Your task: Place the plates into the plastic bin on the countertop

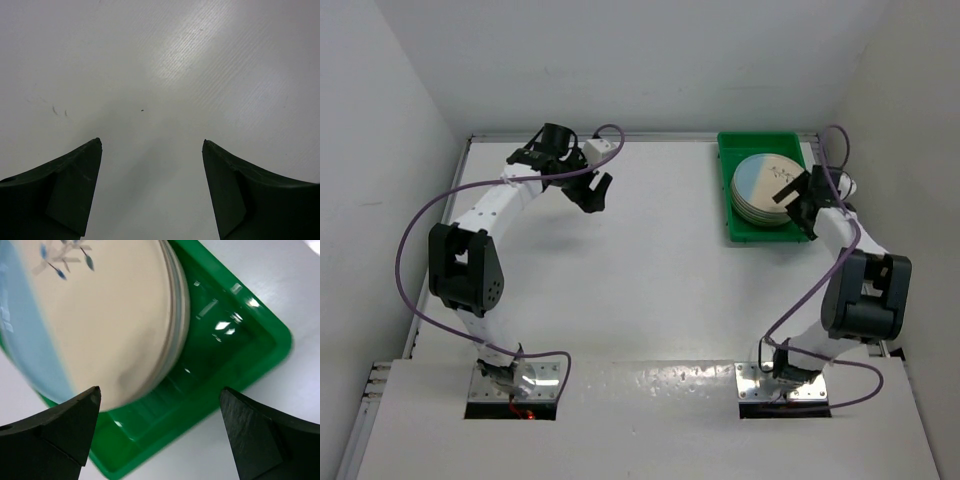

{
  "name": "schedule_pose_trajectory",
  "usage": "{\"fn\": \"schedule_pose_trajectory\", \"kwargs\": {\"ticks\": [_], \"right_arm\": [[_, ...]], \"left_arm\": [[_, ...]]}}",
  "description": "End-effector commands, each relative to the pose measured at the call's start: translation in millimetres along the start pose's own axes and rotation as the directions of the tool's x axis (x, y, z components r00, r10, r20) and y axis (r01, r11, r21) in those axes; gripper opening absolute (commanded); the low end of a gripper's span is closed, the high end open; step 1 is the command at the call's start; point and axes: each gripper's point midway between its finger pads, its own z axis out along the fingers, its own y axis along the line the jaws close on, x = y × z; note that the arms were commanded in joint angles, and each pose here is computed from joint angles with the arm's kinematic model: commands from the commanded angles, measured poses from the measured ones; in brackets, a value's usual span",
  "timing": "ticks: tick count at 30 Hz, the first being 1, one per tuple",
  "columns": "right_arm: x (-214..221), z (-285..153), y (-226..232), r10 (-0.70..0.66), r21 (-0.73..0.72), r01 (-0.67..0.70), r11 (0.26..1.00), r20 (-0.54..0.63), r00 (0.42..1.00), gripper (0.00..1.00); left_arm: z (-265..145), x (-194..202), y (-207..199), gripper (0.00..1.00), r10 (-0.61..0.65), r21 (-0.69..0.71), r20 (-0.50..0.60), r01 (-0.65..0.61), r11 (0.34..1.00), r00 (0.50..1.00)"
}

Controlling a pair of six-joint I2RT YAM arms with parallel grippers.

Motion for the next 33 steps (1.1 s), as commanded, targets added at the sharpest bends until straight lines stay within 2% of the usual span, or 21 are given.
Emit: {"fn": "schedule_pose_trajectory", "kwargs": {"ticks": [1, 2, 4, 7, 8, 10, 12, 13, 17, 18, 19, 20, 21, 22, 25, 28, 30, 33], "right_arm": [[-12, -33, -30, -0.229, 0.232, 0.207, 0.95, 0.072, 0.971, 1.0], [-4, -37, -27, -0.266, 0.23, 0.244, 0.942, 0.07, 0.962, 1.0], [-7, -60, -24, -0.336, 0.196, 0.306, 0.932, 0.145, 0.931, 1.0], [22, -98, -22, -0.394, 0.07, 0.388, 0.919, 0.197, 0.898, 1.0], [46, -95, -39, -0.43, 0.068, 0.424, 0.903, 0.15, 0.89, 1.0], [57, -118, -39, -0.428, -0.012, 0.435, 0.9, 0.161, 0.89, 1.0], [86, -119, -58, -0.448, -0.028, 0.452, 0.892, 0.091, 0.889, 1.0], [93, -131, -54, -0.422, -0.096, 0.43, 0.898, 0.094, 0.902, 1.0], [132, -138, -72, -0.396, -0.167, 0.392, 0.905, 0.009, 0.918, 1.0], [143, -136, -80, -0.393, -0.174, 0.386, 0.906, -0.002, 0.92, 1.0], [150, -138, -79, -0.387, -0.207, 0.375, 0.904, -0.019, 0.922, 1.0], [151, -141, -78, -0.375, -0.229, 0.367, 0.902, 0.007, 0.927, 1.0], [166, -136, -86, -0.381, -0.243, 0.364, 0.899, -0.028, 0.924, 1.0], [167, -135, -85, -0.375, -0.256, 0.358, 0.898, -0.02, 0.927, 1.0], [169, -141, -77, -0.371, -0.318, 0.356, 0.879, 0.011, 0.928, 1.0], [169, -143, -74, -0.348, -0.337, 0.337, 0.879, 0.027, 0.937, 1.0], [171, -145, -72, -0.356, -0.358, 0.34, 0.87, 0.023, 0.934, 1.0], [171, -146, -70, -0.358, -0.368, 0.341, 0.865, 0.024, 0.933, 1.0]], "left_arm": [[-20, -18, 5, 0.83, 0.026, -0.051, 0.055, -0.023, 0.998, 0.998], [-23, -16, 5, 0.83, 0.036, -0.065, 0.051, -0.033, 0.997, 0.998], [-27, -10, 7, 0.83, 0.043, -0.089, 0.036, -0.04, 0.995, 0.998], [-36, 16, 7, 0.83, 0.063, -0.142, -0.023, -0.065, 0.988, 0.998], [-40, 26, 10, 0.83, 0.067, -0.175, -0.052, -0.075, 0.982, 0.996], [-45, 54, 4, 0.83, 0.057, -0.195, -0.106, -0.077, 0.978, 0.993], [-50, 75, 2, 0.83, 0.051, -0.219, -0.151, -0.084, 0.972, 0.987], [-54, 92, -6, 0.83, 0.057, -0.218, -0.173, -0.095, 0.971, 0.983], [-69, 134, -17, 0.84, 0.134, -0.22, -0.26, -0.194, 0.956, 0.956], [-82, 136, -17, 0.84, 0.161, -0.259, -0.25, -0.226, 0.939, 0.955], [-78, 165, -26, 0.84, 0.163, -0.237, -0.294, -0.237, 0.942, 0.942], [-76, 172, -28, 0.84, 0.183, -0.247, -0.28, -0.255, 0.935, 0.942], [-85, 175, -31, 0.84, 0.196, -0.287, -0.249, -0.266, 0.92, 0.949], [-78, 206, -42, 0.84, 0.185, -0.265, -0.276, -0.26, 0.929, 0.943], [-77, 208, -62, 0.86, 0.23, -0.272, -0.138, -0.261, 0.926, 0.963], [-85, 194, -66, 0.92, 0.289, -0.33, -0.021, -0.279, 0.902, 0.957], [-85, 191, -65, 0.94, 0.303, -0.363, 0.021, -0.275, 0.89, 0.953], [-87, 193, -64, 0.95, 0.314, -0.38, 0.02, -0.284, 0.88, 0.949]]}}
